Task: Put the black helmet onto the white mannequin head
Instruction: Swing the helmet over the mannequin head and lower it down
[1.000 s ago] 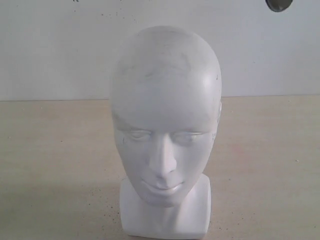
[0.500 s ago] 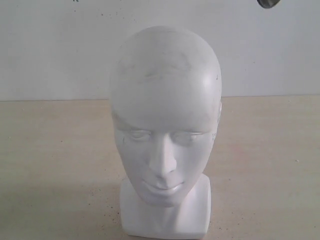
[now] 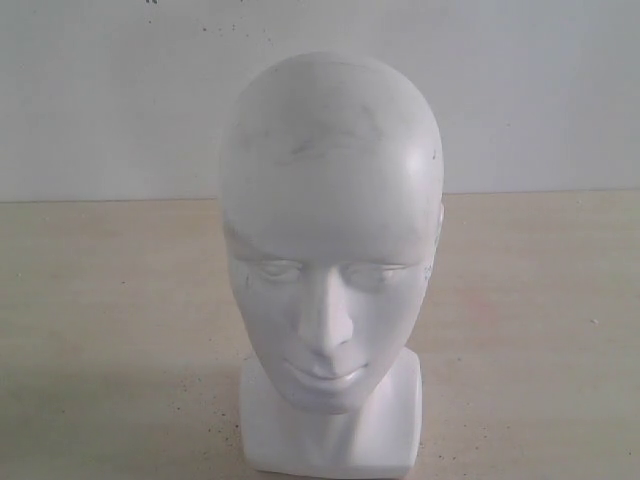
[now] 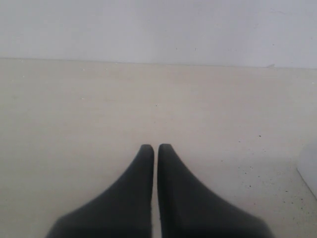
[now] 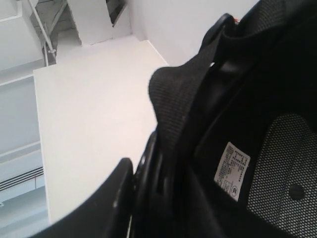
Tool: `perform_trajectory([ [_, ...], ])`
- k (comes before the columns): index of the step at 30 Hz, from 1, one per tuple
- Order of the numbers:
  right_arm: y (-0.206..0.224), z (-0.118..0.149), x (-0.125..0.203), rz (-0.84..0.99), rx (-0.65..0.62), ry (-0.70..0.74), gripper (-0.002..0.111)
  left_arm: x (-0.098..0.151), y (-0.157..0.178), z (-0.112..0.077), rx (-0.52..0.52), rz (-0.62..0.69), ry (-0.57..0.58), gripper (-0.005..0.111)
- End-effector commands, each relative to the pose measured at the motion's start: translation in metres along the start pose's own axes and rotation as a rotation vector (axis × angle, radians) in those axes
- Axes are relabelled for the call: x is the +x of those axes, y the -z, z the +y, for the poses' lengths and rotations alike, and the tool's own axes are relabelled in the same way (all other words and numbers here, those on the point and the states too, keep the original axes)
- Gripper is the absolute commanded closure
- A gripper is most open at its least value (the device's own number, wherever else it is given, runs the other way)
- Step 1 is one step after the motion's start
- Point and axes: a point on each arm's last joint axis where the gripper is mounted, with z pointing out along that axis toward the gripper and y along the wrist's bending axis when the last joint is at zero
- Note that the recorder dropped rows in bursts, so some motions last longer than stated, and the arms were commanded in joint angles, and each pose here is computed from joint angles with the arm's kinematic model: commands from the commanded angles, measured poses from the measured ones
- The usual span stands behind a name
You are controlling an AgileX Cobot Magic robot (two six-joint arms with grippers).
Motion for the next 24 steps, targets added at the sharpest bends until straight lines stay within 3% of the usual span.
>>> perform_trajectory([
  [1, -0.018, 0.015, 0.01, -0.033, -0.135, -0.011, 0.108, 0.001, 0.0, -0.001, 0.009, 0.0, 0.006, 0.102],
  [14, -0.034, 0.012, 0.072, 0.071, -0.155, -0.067, 0.108, 0.001, 0.0, -0.001, 0.009, 0.0, 0.006, 0.102],
  [24, -0.031, 0.012, 0.096, 0.136, -0.175, -0.037, 0.108, 0.001, 0.0, -0.001, 0.009, 0.0, 0.006, 0.102],
])
